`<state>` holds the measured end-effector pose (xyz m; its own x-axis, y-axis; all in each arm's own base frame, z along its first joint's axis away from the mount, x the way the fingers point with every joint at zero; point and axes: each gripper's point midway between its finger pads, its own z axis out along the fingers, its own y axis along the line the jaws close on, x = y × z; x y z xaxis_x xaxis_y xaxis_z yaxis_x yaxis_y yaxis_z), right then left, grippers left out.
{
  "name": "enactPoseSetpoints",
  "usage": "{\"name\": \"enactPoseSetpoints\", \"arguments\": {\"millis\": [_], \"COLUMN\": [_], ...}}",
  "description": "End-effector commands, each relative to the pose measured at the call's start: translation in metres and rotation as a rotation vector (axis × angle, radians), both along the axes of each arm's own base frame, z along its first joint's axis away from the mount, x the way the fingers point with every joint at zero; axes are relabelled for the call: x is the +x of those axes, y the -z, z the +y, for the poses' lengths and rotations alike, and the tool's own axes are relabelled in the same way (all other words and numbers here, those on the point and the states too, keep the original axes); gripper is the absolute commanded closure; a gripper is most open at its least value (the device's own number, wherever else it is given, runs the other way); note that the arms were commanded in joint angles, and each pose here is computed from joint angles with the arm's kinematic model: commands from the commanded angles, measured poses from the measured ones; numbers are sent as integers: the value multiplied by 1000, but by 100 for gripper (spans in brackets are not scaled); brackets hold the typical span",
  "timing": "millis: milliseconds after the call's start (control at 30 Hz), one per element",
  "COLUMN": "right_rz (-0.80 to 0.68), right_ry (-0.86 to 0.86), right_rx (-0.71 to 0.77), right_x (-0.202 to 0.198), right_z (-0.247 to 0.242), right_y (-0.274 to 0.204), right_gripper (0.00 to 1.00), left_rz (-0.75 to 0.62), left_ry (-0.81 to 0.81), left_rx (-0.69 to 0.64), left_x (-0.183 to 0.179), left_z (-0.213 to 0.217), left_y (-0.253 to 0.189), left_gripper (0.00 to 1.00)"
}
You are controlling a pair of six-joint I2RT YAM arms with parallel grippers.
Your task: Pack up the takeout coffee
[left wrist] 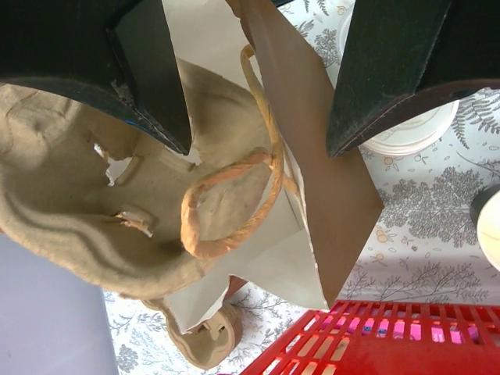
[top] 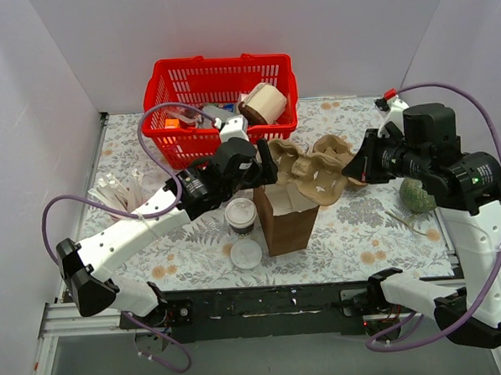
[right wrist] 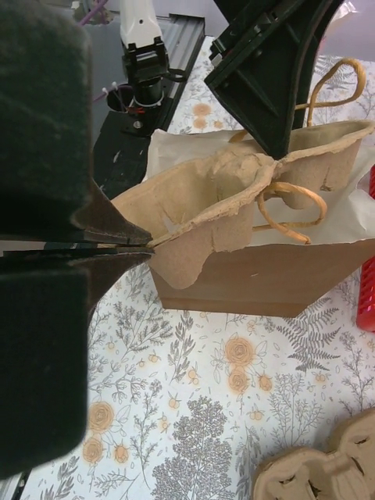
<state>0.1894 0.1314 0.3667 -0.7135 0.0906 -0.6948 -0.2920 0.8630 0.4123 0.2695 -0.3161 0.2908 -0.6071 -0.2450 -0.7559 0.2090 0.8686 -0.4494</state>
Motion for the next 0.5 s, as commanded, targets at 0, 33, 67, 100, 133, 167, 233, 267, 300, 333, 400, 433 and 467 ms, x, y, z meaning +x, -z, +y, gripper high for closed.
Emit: {"name": "enactPoseSetpoints", "arguments": {"millis": [0, 33, 67, 100, 133, 167, 233, 267, 300, 333, 400, 433, 467], "right_rz": [10, 17, 35, 43, 47, 66, 61, 60, 59, 53, 51, 45, 45], "right_ry": [61, 52, 44, 37, 33, 34, 50, 55, 61, 71, 77, 77, 81], "right_rx": [61, 79, 88, 96, 118, 120, 134, 133, 132, 133, 137, 141, 141], "right_x": [5, 2, 3, 2, -1, -2, -2, -1, -1, -1, -1, -1, -1], "right_z": [4, 6, 10, 11, 13, 15, 14, 13, 13, 11, 11, 11, 11], "right_y": [3, 4, 12, 14, 13, 21, 22, 23, 24, 23, 22, 21, 21], "right_gripper": [99, 99, 99, 99, 99, 99, 99, 99, 99, 99, 99, 99, 99], "left_rz": [16, 21, 24, 25, 33, 32, 47, 58, 59, 52, 54, 59, 59], "left_ry": [-66, -76, -79, -87, -92, -91, -92, -108, -121, -132, -143, -143, -147], "left_rx": [-46, -57, -61, -67, -75, -82, -92, -97, -99, -100, -111, -115, -124], "left_x": [-2, -2, -2, -1, -1, 1, 2, 4, 5, 7, 8, 8, 9], "left_z": [13, 14, 13, 14, 13, 11, 8, 8, 9, 10, 12, 12, 12], "left_y": [0, 0, 2, 2, 4, 6, 9, 10, 9, 9, 9, 10, 9], "left_gripper": [37, 39, 41, 43, 44, 45, 51, 54, 57, 61, 64, 67, 71]}}
